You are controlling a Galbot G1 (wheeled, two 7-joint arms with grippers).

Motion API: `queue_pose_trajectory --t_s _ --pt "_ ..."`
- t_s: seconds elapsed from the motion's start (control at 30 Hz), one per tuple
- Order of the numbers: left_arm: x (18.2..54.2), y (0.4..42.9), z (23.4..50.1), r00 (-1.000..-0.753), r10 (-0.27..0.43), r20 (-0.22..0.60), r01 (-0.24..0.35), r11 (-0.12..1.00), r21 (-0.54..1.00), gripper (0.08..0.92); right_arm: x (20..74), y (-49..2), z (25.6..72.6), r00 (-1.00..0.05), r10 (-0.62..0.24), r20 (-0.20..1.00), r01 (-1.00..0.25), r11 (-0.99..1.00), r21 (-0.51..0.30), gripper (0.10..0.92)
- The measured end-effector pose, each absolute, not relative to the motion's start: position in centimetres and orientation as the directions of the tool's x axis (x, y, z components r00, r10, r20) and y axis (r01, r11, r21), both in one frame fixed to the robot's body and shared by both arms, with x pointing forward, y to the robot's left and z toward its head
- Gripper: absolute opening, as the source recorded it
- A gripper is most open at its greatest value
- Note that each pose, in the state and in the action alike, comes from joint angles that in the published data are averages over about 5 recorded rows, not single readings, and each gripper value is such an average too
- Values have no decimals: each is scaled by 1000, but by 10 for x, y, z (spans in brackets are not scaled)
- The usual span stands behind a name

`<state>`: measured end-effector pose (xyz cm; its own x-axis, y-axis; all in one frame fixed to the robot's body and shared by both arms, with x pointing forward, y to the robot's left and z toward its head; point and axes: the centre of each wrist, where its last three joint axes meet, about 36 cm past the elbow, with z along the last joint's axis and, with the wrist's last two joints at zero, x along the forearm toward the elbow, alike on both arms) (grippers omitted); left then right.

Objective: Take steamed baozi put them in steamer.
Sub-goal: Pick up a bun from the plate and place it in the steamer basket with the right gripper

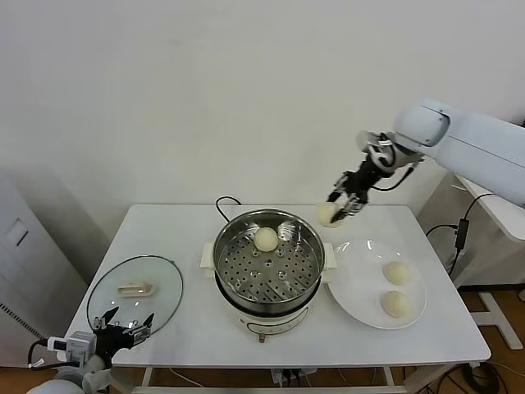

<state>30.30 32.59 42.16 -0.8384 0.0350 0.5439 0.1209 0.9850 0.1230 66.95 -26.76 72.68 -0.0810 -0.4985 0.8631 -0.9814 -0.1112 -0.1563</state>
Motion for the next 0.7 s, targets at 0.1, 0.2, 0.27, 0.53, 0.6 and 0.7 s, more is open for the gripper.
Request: queue_pose_trajectory --t_s 0.1,0.2,0.27,0.53,0.6,0.7 --pt "303 325 422 -839 37 543 123 985 123 823 666 -246 721 -69 -527 847 -983 -107 -147 458" --pt "304 324 423 -840 39 541 125 985 123 823 662 -226 710 -59 -545 836 -985 -104 -138 458" --pt "304 324 423 -841 39 540 125 985 123 823 660 -214 703 -57 -552 832 -986 -99 -134 458" --pt "304 324 422 -840 38 541 123 985 122 823 654 -168 664 -54 -551 833 -989 -86 -121 458" --pt "304 324 422 -840 37 541 122 985 121 823 652 -157 655 -55 -546 836 -989 -84 -120 458" --pt "303 325 421 -840 36 542 121 985 121 823 650 -142 642 -58 -538 841 -989 -82 -120 458"
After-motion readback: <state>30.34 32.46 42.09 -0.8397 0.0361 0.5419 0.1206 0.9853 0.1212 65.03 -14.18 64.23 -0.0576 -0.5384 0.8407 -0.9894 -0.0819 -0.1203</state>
